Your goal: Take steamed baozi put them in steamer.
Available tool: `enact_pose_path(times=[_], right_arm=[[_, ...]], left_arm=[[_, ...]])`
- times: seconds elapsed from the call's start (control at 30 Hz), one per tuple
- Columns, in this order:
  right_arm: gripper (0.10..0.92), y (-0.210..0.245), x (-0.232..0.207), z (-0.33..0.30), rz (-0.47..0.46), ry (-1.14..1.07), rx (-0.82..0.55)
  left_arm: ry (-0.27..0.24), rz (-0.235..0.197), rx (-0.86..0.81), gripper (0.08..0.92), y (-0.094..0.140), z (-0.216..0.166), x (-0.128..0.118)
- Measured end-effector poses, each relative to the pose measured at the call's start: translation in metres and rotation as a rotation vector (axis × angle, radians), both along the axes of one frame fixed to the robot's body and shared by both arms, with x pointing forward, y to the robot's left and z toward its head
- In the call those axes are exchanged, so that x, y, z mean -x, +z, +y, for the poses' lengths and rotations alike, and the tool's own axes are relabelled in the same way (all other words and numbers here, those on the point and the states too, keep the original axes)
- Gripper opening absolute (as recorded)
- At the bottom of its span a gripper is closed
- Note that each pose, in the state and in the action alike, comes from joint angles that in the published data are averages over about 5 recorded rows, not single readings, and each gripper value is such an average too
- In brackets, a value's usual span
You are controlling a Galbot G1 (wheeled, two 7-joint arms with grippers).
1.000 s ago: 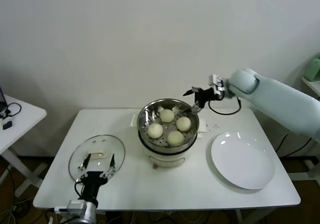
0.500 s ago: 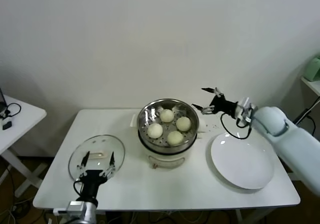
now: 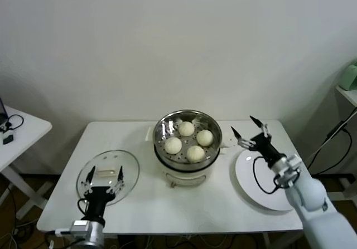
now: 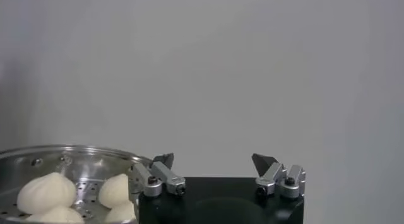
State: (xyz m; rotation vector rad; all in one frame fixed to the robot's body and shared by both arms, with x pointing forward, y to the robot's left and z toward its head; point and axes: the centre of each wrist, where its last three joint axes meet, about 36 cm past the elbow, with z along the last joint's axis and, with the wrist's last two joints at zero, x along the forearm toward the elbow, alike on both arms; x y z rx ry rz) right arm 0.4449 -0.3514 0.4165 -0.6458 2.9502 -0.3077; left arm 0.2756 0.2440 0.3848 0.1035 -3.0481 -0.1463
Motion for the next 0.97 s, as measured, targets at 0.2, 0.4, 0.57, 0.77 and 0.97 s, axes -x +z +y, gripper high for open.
enact_pose_path(times=[0.2, 0.4, 0.57, 0.77, 0.97], right_arm=[[0.823, -0.035, 0.049, 0.010, 0.018, -0.096, -0.101], [0.823, -0.056, 0.088, 0.018, 0.044, -0.178, -0.165], [0.823, -0.068, 0.110, 0.026, 0.062, -0.217, -0.205], [0.823, -0.072, 0.123, 0.031, 0.068, -0.241, -0.230], [0.823, -0.074, 0.130, 0.035, 0.072, -0.256, -0.244]], left_arm=[[-0.011, 0.006, 0.004, 0.823, 0.001, 0.003, -0.001], [-0.020, 0.005, 0.005, 0.823, 0.001, 0.006, -0.003], [-0.017, 0.003, 0.010, 0.823, -0.001, 0.008, -0.004], [-0.013, 0.006, 0.017, 0.823, -0.004, 0.010, -0.004], [-0.011, 0.005, 0.024, 0.823, -0.005, 0.011, -0.003]])
